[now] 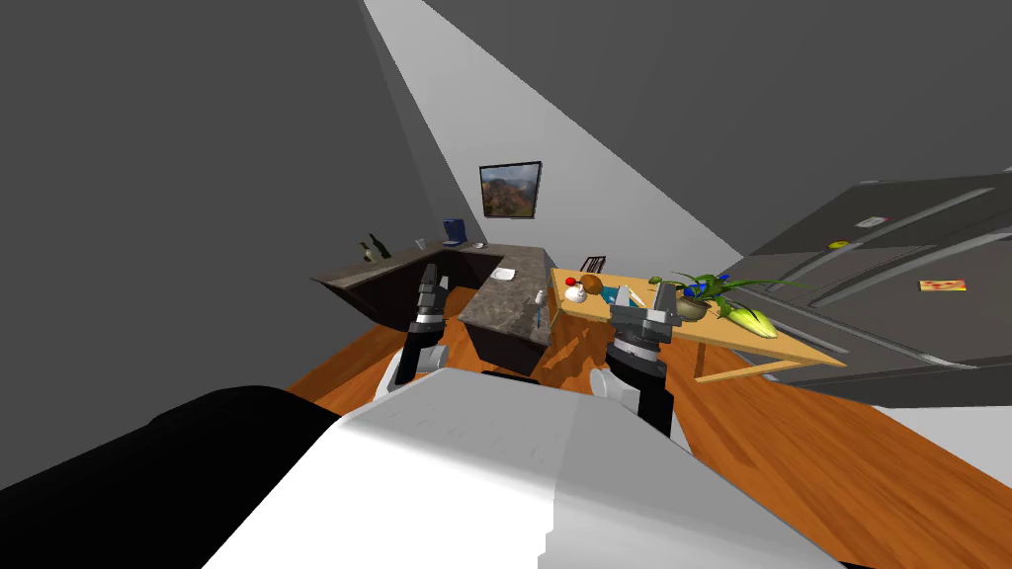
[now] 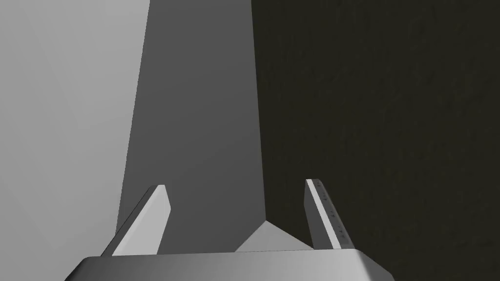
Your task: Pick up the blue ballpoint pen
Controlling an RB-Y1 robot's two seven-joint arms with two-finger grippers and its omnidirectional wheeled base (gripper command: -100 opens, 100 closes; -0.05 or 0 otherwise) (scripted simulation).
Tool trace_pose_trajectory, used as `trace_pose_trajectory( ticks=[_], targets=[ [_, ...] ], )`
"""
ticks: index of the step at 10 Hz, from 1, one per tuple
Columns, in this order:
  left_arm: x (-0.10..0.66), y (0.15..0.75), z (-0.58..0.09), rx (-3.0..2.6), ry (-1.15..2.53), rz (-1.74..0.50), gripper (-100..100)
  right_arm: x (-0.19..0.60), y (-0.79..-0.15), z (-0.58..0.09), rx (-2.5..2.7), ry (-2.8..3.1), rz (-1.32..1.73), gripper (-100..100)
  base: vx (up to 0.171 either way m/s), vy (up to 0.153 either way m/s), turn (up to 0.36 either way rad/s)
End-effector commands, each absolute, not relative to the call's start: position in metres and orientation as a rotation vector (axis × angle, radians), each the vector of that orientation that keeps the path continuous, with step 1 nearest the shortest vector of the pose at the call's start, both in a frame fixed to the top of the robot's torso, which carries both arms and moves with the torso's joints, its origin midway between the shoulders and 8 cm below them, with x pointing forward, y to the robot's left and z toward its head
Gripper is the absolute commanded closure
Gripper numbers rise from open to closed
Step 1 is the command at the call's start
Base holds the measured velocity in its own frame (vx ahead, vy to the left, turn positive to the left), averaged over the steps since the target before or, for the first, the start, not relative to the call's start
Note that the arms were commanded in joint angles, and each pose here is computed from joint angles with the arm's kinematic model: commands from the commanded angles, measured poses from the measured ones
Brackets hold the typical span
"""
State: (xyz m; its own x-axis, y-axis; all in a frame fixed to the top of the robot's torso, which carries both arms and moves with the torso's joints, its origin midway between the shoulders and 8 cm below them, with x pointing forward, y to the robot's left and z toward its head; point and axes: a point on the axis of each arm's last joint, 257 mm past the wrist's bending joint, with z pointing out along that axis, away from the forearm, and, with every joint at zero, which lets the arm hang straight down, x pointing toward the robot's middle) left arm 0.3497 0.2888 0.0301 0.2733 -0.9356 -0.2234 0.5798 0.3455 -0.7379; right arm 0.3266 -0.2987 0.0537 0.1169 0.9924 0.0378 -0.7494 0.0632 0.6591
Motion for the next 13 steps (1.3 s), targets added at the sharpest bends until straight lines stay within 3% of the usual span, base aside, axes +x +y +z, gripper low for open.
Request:
trace_pose_trajectory(
  ticks=[1, 13],
  targets=[
    [0.350, 0.289, 0.030, -0.589, 0.721, -1.102, 0, 0.329, -0.298, 0.047, 0.608, 0.530, 1.397, -100, -0.010, -0.011, 0.035],
    [0.350, 0.289, 0.030, -0.589, 0.721, -1.102, 0, 0.340, -0.324, -0.097, 0.701, 0.992, 1.321, -100, -0.028, -0.022, 0.111]
  ],
)
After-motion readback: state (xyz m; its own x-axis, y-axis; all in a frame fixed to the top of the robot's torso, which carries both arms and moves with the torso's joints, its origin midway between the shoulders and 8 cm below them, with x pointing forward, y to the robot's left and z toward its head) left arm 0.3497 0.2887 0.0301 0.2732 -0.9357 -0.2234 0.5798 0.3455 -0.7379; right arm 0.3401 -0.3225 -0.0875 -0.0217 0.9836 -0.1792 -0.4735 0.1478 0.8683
